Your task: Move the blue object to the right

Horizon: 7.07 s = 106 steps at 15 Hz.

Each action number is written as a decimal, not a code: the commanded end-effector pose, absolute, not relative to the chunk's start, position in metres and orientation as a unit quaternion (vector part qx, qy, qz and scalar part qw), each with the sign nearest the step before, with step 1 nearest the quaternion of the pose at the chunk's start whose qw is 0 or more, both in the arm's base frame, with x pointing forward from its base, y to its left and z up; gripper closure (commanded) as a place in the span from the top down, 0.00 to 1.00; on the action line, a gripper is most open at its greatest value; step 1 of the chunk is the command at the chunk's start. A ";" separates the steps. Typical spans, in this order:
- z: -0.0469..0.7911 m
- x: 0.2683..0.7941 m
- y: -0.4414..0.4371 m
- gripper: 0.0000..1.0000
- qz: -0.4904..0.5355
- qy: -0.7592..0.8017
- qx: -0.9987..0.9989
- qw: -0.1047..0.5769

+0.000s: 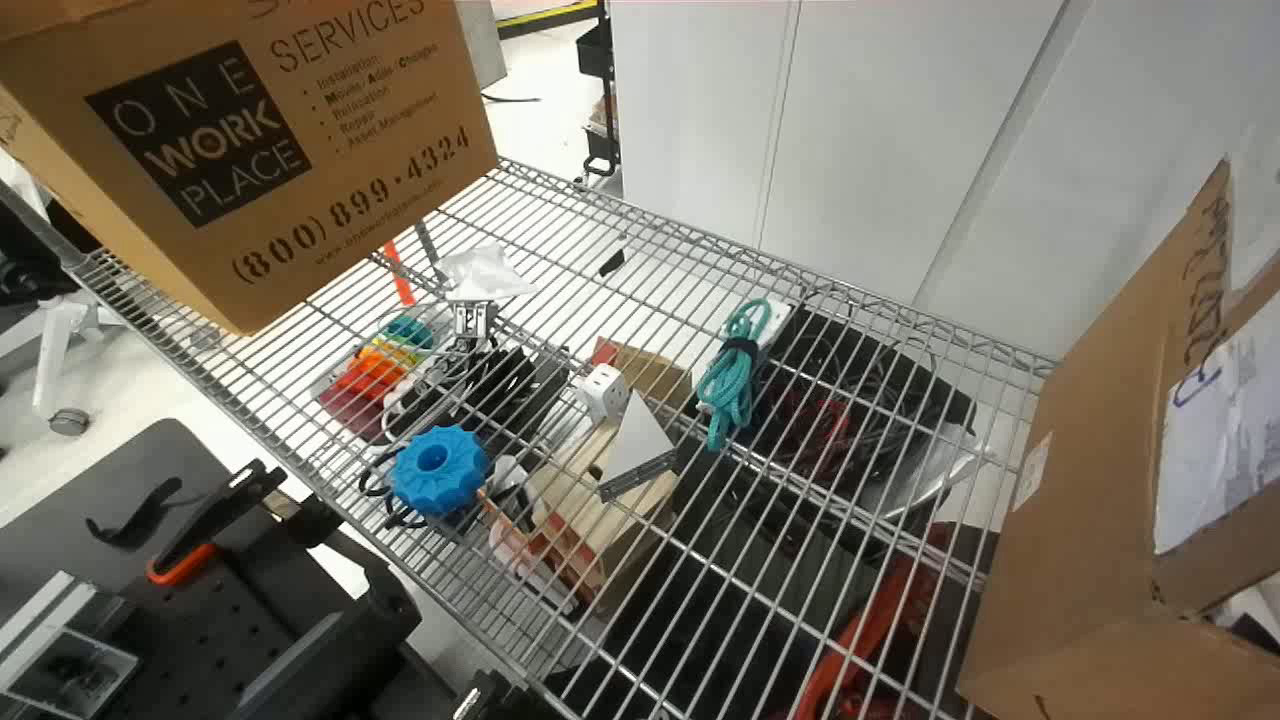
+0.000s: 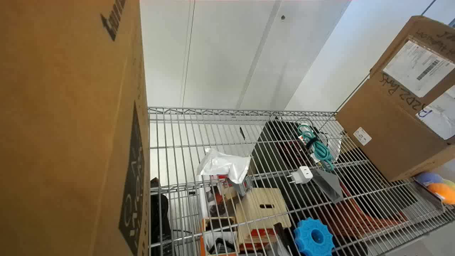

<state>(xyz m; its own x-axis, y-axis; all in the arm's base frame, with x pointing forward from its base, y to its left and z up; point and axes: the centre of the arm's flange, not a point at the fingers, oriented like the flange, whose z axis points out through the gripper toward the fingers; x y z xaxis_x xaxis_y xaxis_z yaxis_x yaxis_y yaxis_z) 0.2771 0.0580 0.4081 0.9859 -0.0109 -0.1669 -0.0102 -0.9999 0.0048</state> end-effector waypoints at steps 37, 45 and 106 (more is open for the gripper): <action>0.289 0.468 0.055 1.00 -0.161 0.178 0.971 0.007; 0.284 0.461 0.056 1.00 -0.164 0.168 0.972 0.004; 0.144 0.535 0.040 0.45 -0.148 0.327 0.923 -0.143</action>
<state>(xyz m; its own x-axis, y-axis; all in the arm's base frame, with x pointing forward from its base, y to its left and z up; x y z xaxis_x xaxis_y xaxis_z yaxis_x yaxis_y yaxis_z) 0.5402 0.0376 0.1058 0.7512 0.6360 -0.1765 0.5499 -0.7509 -0.3657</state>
